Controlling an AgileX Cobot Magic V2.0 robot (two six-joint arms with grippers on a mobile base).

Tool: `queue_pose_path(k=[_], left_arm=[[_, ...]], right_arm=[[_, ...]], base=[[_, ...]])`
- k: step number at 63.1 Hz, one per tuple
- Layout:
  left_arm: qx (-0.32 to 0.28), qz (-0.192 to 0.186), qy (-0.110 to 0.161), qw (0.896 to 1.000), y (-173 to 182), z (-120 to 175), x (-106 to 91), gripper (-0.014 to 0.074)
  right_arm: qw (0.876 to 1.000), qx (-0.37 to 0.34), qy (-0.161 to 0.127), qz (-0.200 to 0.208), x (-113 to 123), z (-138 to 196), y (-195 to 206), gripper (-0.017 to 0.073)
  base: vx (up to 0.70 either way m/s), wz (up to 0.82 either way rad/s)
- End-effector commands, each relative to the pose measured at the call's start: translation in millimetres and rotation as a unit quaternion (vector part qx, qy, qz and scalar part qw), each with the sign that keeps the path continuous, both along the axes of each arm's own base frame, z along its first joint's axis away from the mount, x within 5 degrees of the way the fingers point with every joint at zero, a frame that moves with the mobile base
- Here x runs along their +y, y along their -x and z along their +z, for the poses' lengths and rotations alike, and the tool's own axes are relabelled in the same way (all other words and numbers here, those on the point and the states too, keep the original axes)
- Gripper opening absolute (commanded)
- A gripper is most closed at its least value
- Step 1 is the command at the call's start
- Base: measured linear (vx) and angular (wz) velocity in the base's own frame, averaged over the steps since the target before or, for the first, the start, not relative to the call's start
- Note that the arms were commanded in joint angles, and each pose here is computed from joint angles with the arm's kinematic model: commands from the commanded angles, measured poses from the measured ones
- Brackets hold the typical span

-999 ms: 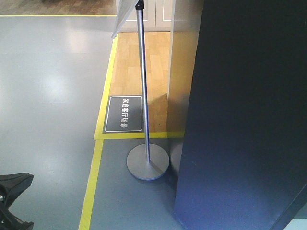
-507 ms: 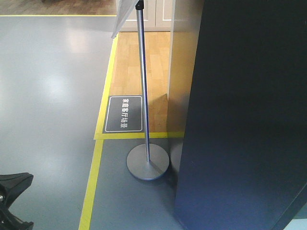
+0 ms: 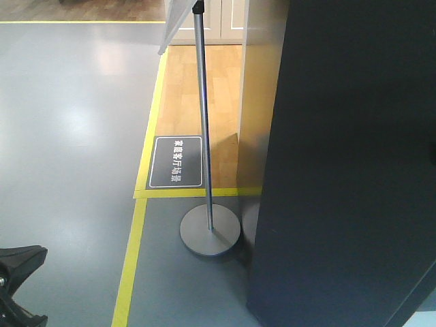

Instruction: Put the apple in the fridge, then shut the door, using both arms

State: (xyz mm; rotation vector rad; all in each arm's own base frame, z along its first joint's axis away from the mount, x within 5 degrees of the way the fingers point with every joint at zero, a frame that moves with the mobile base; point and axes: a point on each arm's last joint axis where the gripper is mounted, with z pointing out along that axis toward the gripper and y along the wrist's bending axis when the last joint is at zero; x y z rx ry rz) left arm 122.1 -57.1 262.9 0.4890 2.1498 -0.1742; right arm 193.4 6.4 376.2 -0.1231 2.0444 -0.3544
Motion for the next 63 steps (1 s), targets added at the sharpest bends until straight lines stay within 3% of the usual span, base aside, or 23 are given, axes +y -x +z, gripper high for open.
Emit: queue_pose_path(k=[1, 10, 20, 34, 63], left_arm=[[-0.037, -0.004, 0.022, 0.999, -3, 14, -2.4, -0.0006], [-0.037, -0.004, 0.022, 0.999, -3, 14, -2.4, -0.0006], [-0.037, -0.004, 0.022, 0.999, -3, 14, -2.4, -0.0006], [-0.037, -0.004, 0.022, 0.999, -3, 14, -2.4, -0.0006], [-0.037, -0.004, 0.022, 0.999, -3, 14, -2.4, -0.0006]], right_arm=[[0.998, -0.054, 0.015, 0.005, 1, 23, -12, -0.0005], [0.998, -0.055, 0.024, -0.017, -1, 30, -30, -0.0003], [0.997, -0.055, 0.023, -0.057, -22, 36, -46, -0.0003], [0.994, -0.073, -0.005, -0.08, -53, 42, -63, -0.0003], [0.99, -0.103, -0.085, -0.04, -101, 48, -137, -0.0003]], base=[[0.0, 0.0], [0.0, 0.0], [0.0, 0.0], [0.0, 0.0], [0.0, 0.0]])
